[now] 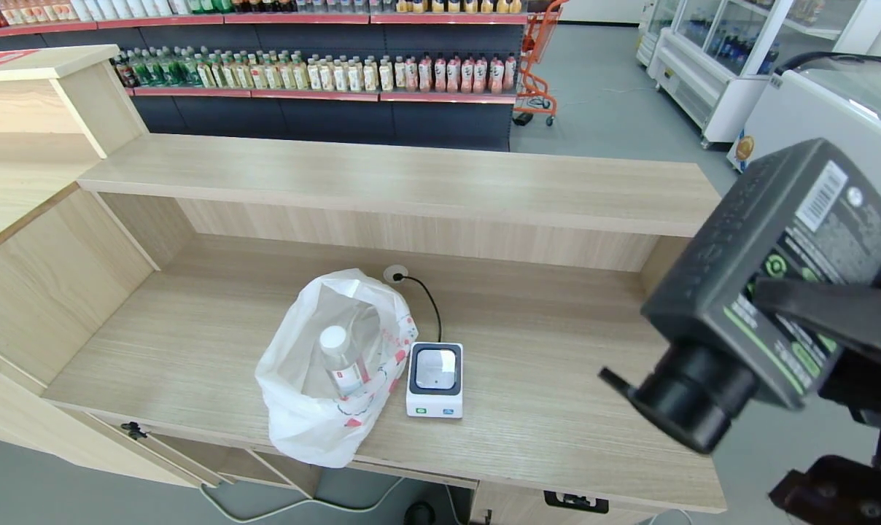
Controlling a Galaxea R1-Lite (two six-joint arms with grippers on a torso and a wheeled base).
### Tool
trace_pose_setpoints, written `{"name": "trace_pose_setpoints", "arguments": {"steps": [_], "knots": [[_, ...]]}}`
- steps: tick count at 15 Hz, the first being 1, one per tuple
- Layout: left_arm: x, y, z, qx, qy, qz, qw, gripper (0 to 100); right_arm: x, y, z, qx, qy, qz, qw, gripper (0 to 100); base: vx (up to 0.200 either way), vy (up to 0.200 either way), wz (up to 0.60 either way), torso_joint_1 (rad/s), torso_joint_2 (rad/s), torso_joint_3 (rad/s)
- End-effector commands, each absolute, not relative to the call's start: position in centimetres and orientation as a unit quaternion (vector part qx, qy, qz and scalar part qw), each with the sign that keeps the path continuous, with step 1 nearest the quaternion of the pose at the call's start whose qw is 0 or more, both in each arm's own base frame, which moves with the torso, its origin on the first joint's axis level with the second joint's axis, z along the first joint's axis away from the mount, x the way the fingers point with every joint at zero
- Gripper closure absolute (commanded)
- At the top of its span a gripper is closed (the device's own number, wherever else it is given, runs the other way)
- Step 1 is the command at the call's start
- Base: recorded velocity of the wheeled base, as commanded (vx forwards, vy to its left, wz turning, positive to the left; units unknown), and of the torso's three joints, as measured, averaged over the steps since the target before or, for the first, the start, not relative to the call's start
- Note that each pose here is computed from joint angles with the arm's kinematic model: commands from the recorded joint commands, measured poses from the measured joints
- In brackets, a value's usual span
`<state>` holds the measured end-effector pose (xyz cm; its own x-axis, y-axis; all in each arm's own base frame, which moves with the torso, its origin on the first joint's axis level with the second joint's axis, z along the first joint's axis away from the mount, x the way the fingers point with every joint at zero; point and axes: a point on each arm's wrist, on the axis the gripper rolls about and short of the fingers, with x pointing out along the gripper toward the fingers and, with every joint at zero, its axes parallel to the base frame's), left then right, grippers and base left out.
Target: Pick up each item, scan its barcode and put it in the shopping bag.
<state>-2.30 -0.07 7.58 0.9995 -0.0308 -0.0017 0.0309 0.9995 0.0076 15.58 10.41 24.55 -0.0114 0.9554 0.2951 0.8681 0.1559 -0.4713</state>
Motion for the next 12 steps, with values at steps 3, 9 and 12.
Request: {"name": "trace_pose_setpoints", "arguments": {"steps": [3,9,12], "knots": [[-2.3,-0.1,7.6,0.004,0.001,-0.015,1.000,100,11.9,12.2,25.2,-0.578,-0.778,0.086,0.231,100,0.000,0.000,0.00,0.000,0.00,0.000],[-2.3,-0.1,7.6,0.004,0.001,-0.015,1.000,100,10.7,12.2,23.9,-0.558,-0.783,0.181,0.207,100,0.000,0.000,0.00,0.000,0.00,0.000],[-2.3,-0.1,7.6,0.004,0.001,-0.015,1.000,100,10.4,12.6,22.6,-0.540,-0.776,0.253,0.205,100,0.000,0.000,0.00,0.000,0.00,0.000]]}}
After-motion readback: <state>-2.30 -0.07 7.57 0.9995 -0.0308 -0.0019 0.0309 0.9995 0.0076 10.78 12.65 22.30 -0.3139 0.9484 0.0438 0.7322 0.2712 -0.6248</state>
